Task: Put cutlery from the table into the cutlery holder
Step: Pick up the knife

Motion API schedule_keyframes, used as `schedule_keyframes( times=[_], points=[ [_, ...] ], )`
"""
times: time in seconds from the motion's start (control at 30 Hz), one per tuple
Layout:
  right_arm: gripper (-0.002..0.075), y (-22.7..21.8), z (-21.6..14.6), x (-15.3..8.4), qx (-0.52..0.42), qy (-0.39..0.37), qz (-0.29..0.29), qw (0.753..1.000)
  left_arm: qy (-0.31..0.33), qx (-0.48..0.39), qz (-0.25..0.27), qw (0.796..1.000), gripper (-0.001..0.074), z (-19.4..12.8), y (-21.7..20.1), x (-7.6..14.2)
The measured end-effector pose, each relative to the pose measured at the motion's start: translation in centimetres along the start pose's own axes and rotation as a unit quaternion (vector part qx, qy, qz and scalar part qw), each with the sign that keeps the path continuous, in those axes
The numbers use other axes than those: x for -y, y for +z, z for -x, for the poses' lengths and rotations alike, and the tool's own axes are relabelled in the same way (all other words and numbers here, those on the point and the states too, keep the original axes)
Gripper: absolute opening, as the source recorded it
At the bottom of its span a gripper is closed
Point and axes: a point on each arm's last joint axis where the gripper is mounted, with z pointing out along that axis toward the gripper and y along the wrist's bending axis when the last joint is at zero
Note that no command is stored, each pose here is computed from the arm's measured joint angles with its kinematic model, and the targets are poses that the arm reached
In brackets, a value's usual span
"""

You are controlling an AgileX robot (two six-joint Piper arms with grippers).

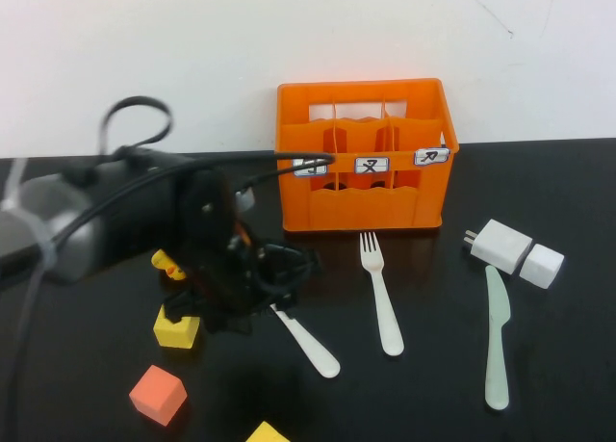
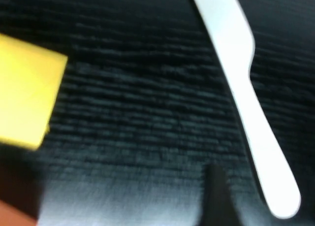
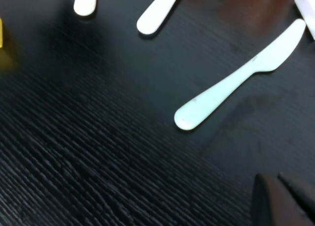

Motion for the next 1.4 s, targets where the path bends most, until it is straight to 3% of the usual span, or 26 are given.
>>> schedule_keyframes(
  times=[0.07,0.17,0.53,0.7,0.8,0.97,1.13,1.3,1.4],
  points=[
    [-0.0002,0.0,0.0,0.0,0.001,-0.003,0.0,1.0,-0.007,-0.012,0.011,1.0,0.0435,0.6,1.2,0.4],
    [-0.0002,0.0,0.1,0.0,0.004,-0.003,0.002,1.0,-0.01,-0.024,0.021,0.999,0.0494,1.2,2.7,0.9],
    [-0.0002,0.0,0.3,-0.2,0.016,-0.002,0.008,1.0,-0.011,-0.058,0.052,0.997,0.0518,2.5,5.9,1.9],
    [-0.0002,0.0,0.4,-0.2,0.022,-0.003,0.012,1.0,0.029,-0.056,0.078,0.995,0.0512,2.4,6.2,2.6],
    [-0.0002,0.0,0.5,-0.3,0.028,-0.007,0.017,0.999,0.065,-0.052,0.103,0.991,0.0489,1.8,6.4,3.0],
    [-0.0002,0.0,0.5,-0.4,0.03,-0.008,0.022,0.999,0.066,-0.061,0.111,0.99,0.0437,1.5,6.5,2.9],
    [-0.0002,0.0,0.5,-0.5,0.027,-0.012,0.028,0.999,0.061,-0.067,0.11,0.99,0.0303,1.4,6.5,3.0],
    [-0.0002,0.0,0.5,-0.5,0.028,-0.012,0.03,0.999,0.063,-0.072,0.107,0.99,0.0108,1.3,6.5,3.0],
    [-0.0002,0.0,0.6,-0.6,0.031,-0.009,0.032,0.999,0.068,-0.073,0.105,0.989,0.0111,1.3,6.5,3.0]
  ],
)
